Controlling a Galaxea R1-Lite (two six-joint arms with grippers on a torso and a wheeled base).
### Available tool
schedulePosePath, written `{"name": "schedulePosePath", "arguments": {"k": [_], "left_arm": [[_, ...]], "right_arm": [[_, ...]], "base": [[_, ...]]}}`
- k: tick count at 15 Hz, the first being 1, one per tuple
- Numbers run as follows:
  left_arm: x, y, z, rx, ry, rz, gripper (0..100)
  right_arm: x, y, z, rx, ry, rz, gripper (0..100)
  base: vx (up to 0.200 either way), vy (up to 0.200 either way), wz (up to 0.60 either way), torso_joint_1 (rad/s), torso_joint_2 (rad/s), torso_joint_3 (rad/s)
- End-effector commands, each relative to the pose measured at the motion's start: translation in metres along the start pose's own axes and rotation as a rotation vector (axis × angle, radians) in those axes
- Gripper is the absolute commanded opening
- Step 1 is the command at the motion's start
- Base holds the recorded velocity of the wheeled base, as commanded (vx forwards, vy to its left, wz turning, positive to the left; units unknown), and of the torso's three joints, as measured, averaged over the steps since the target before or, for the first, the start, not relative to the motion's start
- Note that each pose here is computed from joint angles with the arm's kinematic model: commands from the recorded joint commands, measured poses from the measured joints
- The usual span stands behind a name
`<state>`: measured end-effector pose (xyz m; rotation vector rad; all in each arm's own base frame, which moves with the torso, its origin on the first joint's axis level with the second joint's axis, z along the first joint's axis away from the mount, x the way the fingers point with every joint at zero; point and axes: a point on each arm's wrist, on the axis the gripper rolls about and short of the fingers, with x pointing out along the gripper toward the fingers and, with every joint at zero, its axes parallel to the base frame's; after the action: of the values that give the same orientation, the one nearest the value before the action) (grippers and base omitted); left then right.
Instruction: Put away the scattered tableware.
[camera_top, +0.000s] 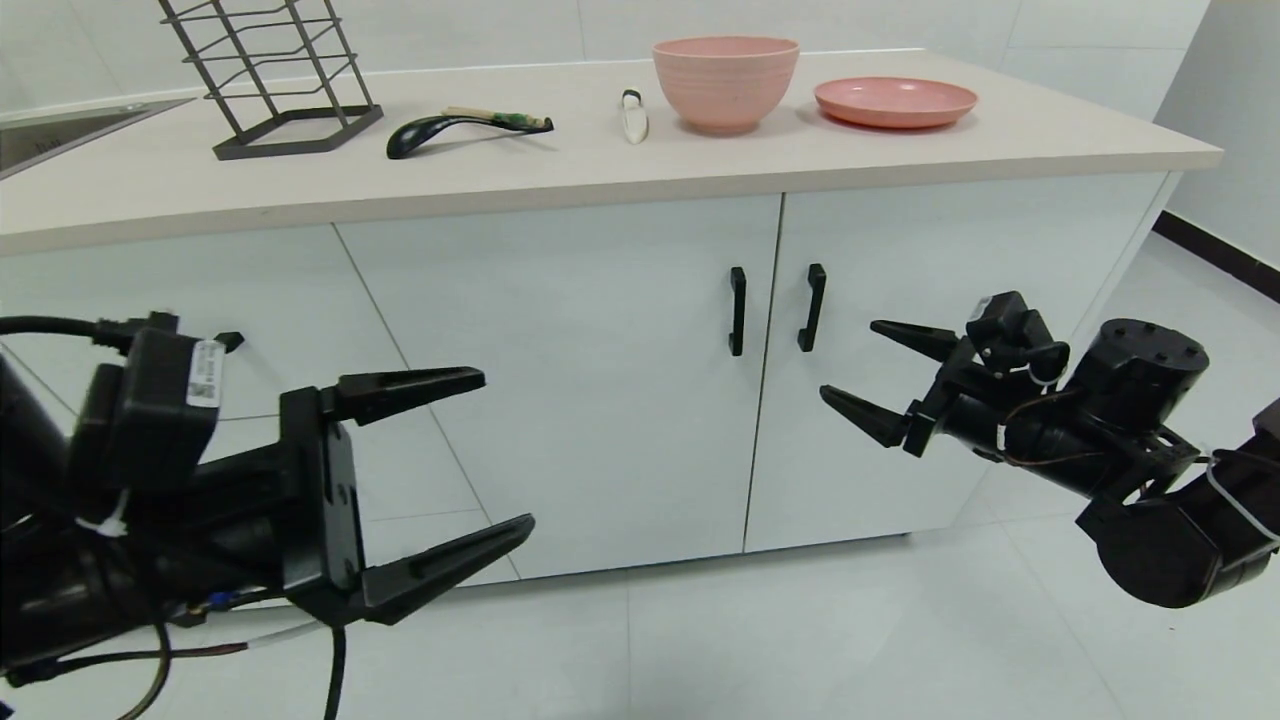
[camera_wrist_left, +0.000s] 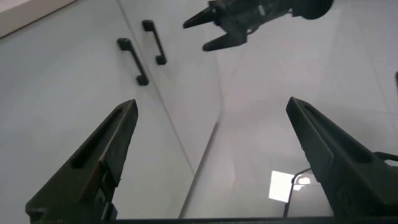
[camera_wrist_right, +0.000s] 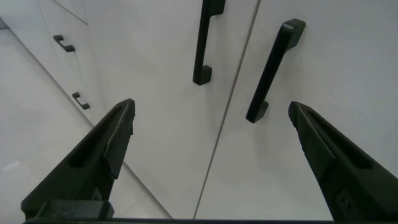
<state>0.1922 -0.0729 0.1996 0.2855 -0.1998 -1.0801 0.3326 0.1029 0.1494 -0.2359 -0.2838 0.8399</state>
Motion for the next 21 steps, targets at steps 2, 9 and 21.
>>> {"name": "schedulePosePath", "arguments": {"k": [2, 9, 21], "left_arm": [[0.031, 0.01, -0.016, -0.043, 0.017, -0.078, 100], [0.092, 0.02, -0.021, -0.031, -0.03, -0.18, 100], [0.179, 0.03, -0.02, 0.028, -0.149, -0.208, 100]], "right_arm": [[0.01, -0.004, -0.007, -0.005, -0.009, 0.005, 100], [0.036, -0.011, -0.017, -0.028, -0.053, 0.02, 100], [0.062, -0.025, -0.032, -0.061, -0.102, 0.028, 100]], "base": [[0.0, 0.0, 0.0, 0.0, 0.0, 0.0], [0.0, 0.0, 0.0, 0.0, 0.0, 0.0], [0.0, 0.0, 0.0, 0.0, 0.0, 0.0]]}}
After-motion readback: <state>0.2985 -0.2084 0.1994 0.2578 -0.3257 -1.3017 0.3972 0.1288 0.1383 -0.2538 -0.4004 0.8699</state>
